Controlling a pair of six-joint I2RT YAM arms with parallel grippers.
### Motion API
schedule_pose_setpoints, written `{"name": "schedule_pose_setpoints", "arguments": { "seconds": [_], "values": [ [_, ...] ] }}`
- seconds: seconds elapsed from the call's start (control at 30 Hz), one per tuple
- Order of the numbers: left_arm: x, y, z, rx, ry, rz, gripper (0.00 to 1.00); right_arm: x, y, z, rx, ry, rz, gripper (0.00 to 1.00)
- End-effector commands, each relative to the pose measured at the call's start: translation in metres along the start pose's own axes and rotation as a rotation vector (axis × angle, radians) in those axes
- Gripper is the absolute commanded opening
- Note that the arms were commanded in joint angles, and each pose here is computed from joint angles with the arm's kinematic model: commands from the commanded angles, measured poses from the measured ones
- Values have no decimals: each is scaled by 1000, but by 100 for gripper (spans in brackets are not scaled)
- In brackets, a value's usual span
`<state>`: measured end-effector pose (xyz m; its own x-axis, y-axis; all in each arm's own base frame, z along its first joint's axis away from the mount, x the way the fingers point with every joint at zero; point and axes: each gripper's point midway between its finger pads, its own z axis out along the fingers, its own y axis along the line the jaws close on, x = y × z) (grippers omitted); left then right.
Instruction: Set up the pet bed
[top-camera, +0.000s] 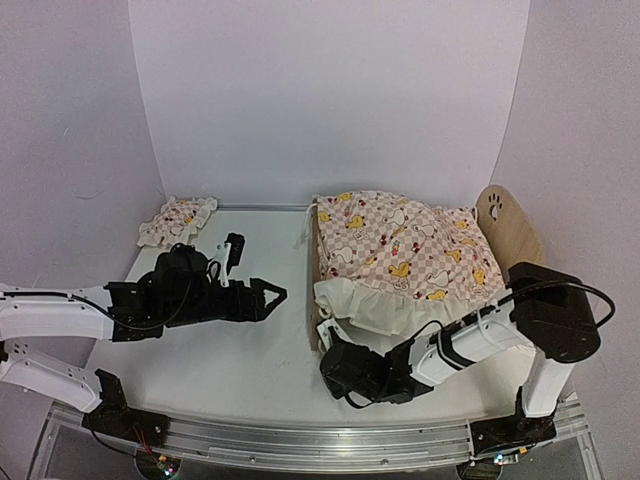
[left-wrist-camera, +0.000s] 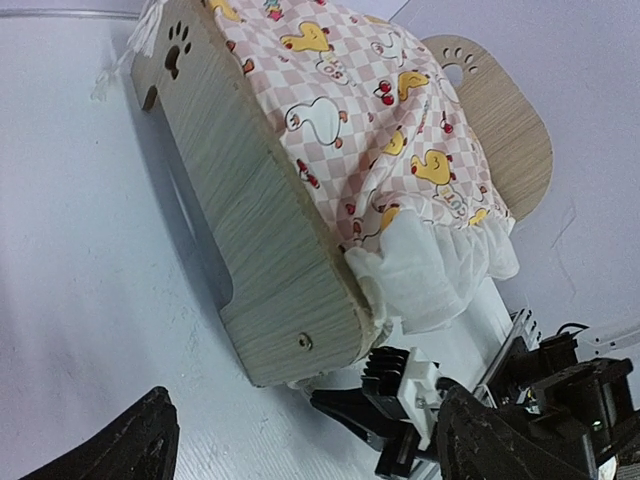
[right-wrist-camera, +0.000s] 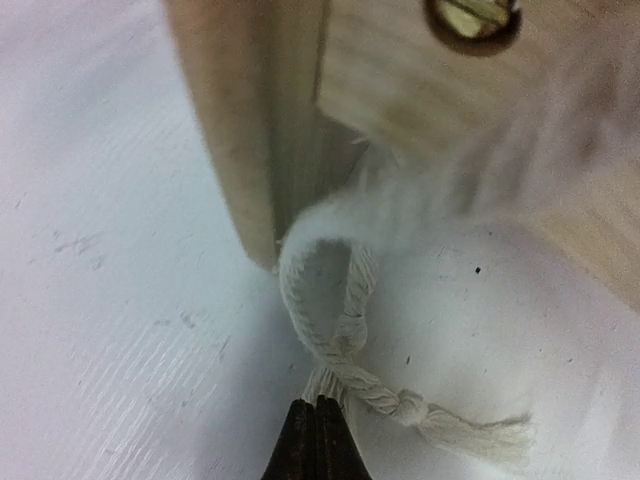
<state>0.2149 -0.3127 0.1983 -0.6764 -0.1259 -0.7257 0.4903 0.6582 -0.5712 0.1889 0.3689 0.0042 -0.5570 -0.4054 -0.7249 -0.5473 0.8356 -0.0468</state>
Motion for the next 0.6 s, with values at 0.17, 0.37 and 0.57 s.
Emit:
{"name": "schedule_pose_setpoints", "arguments": {
  "seconds": [0.17, 0.37, 0.57],
  "values": [
    [19, -25, -21, 288, -39, -125, 88, -7, 64, -79, -476, 73, 43, 0],
    [52, -58, -5, 339, 21, -43, 81, -12, 73, -97, -595, 41, 101, 0],
    [75, -64, 16, 379, 68, -58, 65, -11, 83, -120, -745, 0, 89, 0]
  ]
}}
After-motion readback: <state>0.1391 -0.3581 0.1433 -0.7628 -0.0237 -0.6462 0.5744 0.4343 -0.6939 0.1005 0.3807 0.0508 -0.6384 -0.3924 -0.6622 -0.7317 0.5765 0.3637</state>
